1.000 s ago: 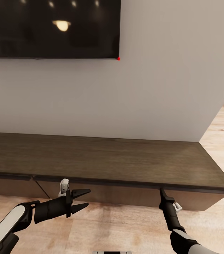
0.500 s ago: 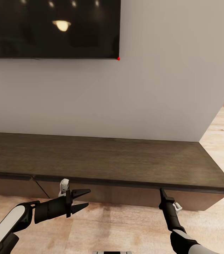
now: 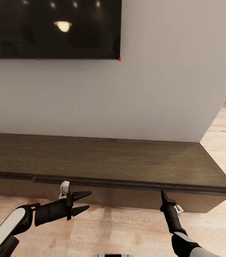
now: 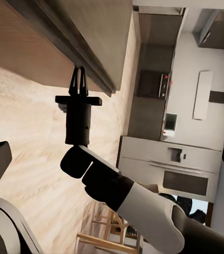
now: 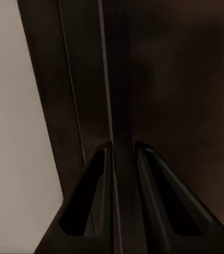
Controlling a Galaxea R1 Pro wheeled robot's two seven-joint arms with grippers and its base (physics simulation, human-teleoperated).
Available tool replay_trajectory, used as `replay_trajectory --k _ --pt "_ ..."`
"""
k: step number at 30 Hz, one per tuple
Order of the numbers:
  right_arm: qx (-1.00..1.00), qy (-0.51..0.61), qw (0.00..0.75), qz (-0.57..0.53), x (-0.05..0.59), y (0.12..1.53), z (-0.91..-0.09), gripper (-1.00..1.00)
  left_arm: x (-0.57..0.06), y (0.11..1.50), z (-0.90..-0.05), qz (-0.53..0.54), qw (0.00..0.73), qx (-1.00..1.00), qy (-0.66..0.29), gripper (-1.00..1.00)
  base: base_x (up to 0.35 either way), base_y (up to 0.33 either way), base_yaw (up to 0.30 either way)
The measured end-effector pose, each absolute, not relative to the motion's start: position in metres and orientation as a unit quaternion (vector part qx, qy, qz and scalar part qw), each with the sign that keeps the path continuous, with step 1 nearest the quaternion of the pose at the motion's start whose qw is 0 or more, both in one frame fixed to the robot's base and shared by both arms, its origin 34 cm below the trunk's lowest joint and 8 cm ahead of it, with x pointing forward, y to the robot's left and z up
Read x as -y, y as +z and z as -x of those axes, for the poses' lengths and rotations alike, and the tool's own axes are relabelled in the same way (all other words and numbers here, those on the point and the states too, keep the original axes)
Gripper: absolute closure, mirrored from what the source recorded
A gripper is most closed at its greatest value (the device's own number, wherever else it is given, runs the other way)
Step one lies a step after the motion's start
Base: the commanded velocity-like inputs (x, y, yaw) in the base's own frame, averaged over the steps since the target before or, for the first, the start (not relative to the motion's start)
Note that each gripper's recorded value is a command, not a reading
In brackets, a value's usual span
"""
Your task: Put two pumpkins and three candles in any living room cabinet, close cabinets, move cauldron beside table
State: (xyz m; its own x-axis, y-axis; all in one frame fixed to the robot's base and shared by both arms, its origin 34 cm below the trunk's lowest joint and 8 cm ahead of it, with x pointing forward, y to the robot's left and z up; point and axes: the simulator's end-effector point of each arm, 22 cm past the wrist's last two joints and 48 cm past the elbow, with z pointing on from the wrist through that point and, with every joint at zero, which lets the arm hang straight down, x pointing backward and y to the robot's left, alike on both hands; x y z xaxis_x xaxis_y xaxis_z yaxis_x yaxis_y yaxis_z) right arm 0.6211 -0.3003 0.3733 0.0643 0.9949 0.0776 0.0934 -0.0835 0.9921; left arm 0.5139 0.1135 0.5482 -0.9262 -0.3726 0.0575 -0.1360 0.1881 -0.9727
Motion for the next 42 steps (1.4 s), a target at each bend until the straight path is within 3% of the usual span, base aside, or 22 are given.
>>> replay_trajectory --k 42 --pt "-0.500 0.485 0.464 -0.546 0.2916 0.3733 -0.6214 1.00 -0.1135 0.5480 -0.5137 0.166 0.096 -0.765 -0.615 -1.00 -0.158 0.000 0.000"
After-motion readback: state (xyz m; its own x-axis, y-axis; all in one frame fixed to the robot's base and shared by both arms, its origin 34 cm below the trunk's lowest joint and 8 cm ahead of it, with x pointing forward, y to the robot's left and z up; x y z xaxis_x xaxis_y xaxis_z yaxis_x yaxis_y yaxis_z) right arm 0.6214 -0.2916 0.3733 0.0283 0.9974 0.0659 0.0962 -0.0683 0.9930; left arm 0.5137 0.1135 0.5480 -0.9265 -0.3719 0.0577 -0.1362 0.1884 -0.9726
